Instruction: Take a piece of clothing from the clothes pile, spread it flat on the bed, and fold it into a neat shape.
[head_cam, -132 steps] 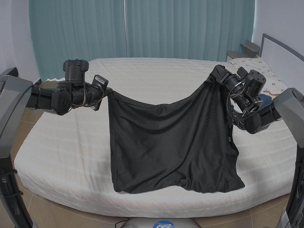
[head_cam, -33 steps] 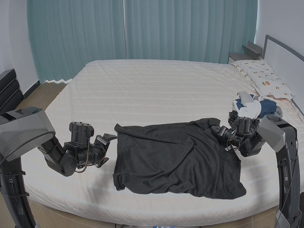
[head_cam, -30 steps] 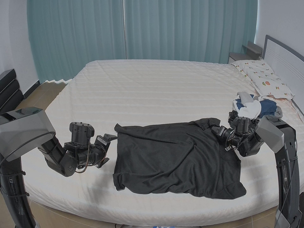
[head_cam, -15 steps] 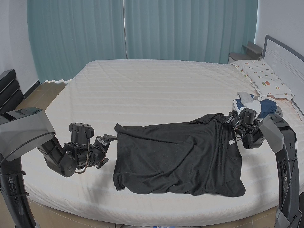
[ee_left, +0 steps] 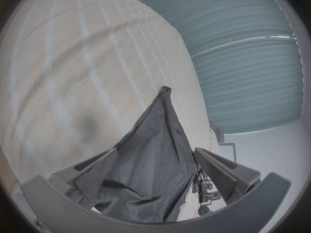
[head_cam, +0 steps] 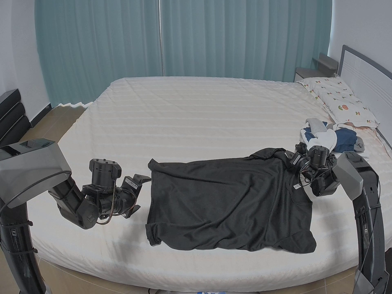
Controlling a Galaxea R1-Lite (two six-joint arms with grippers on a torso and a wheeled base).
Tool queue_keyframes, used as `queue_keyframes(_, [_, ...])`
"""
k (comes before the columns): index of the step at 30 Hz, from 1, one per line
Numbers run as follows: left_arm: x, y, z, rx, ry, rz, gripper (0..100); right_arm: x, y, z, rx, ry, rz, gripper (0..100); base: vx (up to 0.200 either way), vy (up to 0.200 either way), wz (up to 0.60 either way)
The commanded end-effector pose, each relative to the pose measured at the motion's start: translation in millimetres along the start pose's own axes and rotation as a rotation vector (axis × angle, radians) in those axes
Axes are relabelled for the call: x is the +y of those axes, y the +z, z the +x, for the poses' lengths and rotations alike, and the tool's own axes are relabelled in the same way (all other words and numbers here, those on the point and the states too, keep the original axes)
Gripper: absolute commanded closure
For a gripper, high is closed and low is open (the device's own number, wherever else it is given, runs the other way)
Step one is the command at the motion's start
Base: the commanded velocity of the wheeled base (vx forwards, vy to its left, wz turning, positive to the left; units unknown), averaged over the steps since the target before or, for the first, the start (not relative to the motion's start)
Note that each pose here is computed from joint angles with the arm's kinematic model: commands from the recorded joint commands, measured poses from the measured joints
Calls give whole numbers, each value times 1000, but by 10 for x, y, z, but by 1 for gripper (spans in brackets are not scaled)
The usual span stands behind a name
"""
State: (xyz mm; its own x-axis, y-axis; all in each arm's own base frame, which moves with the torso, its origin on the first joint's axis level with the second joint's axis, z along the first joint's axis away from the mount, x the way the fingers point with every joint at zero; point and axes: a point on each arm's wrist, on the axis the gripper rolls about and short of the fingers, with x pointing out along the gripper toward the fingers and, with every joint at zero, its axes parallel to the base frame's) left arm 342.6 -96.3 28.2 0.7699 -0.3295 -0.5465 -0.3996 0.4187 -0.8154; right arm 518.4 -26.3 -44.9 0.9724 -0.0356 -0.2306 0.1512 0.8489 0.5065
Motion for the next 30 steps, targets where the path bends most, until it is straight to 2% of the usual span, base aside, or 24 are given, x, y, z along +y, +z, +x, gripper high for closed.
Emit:
queue_keyframes(1, [19,-9,-19,3,6,-1,0,113,194,-319,30,-2,-1,0,0,0,0])
queue_keyframes(5, [47,-32,-43,3,-10,4,0,149,247,-726,44,40,-19,0,0,0,0])
queue_keyframes(8, [75,-50,-66,3,-23,8,0,128,284,-1000,49,14,-62,0,0,0,0])
queue_keyframes(14, [116,-174,-83,35,-4,40,0,163,268,-1715,90,2,-38,0,0,0,0])
queue_keyframes(15, [116,-174,-83,35,-4,42,0,161,264,-1726,91,1,-36,0,0,0,0])
queue_keyframes(19, [180,-327,-100,77,24,133,0,151,162,-2087,118,-1,6,0,0,0,0])
queue_keyframes(21, [206,-428,-125,100,32,183,0,107,14,-2297,191,-13,34,0,0,0,0])
queue_keyframes(25, [238,-475,-134,106,47,192,0,54,-108,-2504,247,-8,120,0,0,0,0])
queue_keyframes(27, [238,-476,-154,107,45,192,0,10,-200,-2578,296,-15,190,0,0,0,0])
queue_keyframes(30, [242,-477,-151,106,47,192,0,-62,-292,-2584,350,-30,227,0,0,0,0])
